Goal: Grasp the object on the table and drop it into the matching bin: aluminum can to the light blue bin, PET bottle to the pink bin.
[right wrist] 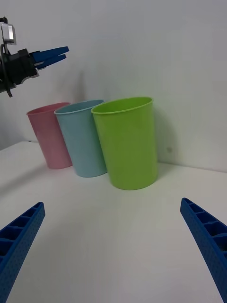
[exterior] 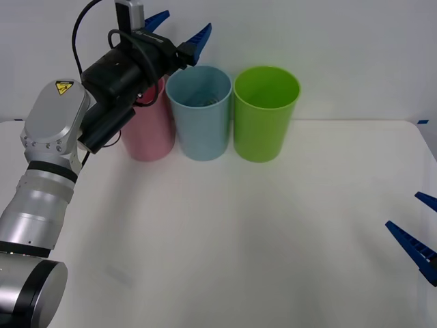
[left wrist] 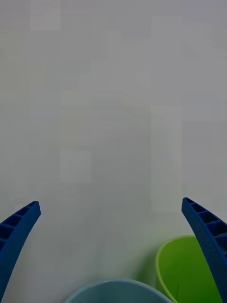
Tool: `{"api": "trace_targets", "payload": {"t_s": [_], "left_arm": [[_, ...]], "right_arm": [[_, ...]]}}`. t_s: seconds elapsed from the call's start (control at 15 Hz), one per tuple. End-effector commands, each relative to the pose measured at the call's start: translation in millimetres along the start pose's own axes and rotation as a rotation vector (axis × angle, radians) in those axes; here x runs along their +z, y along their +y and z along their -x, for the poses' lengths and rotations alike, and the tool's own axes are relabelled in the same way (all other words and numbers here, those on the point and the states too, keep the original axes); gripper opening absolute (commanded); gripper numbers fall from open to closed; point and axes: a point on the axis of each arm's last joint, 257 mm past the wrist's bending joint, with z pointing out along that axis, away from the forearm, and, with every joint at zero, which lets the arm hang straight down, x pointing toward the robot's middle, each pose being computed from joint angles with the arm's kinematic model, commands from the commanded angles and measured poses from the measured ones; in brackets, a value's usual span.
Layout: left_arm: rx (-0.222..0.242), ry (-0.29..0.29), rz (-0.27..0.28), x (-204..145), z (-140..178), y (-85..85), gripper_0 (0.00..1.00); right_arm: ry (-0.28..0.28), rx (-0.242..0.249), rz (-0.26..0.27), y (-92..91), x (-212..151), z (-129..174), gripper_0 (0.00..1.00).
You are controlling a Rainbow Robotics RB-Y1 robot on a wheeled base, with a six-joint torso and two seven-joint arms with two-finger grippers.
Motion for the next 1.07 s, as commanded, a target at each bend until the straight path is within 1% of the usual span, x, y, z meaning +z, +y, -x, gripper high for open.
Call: {"api": "trace_targets", "payload": {"t_s": [0.07,0.27,0.67,0.93,1.07], "left_arm": [[-0.004,-0.001,-0.002,0,0,-1.0,1.00],[-0.013,-0.003,-0.002,-2,-1,-0.1,1.00],[-0.055,-0.006,-0.020,-12,-7,-2.0,1.00],[-0.079,-0.015,-0.023,-33,-11,-1.0,1.00],[-0.098,-0.020,-0.018,-49,-15,0.1,1.00]], "right_arm": [[0.000,0.000,0.000,0.0,0,0,1.00],[0.000,0.000,0.000,0.0,0,0,1.00],[0.000,0.000,0.000,0.0,0,0,1.00],[0.000,0.000,0.000,0.0,0,0,1.00],[0.000,0.000,0.000,0.0,0,0,1.00]]}}
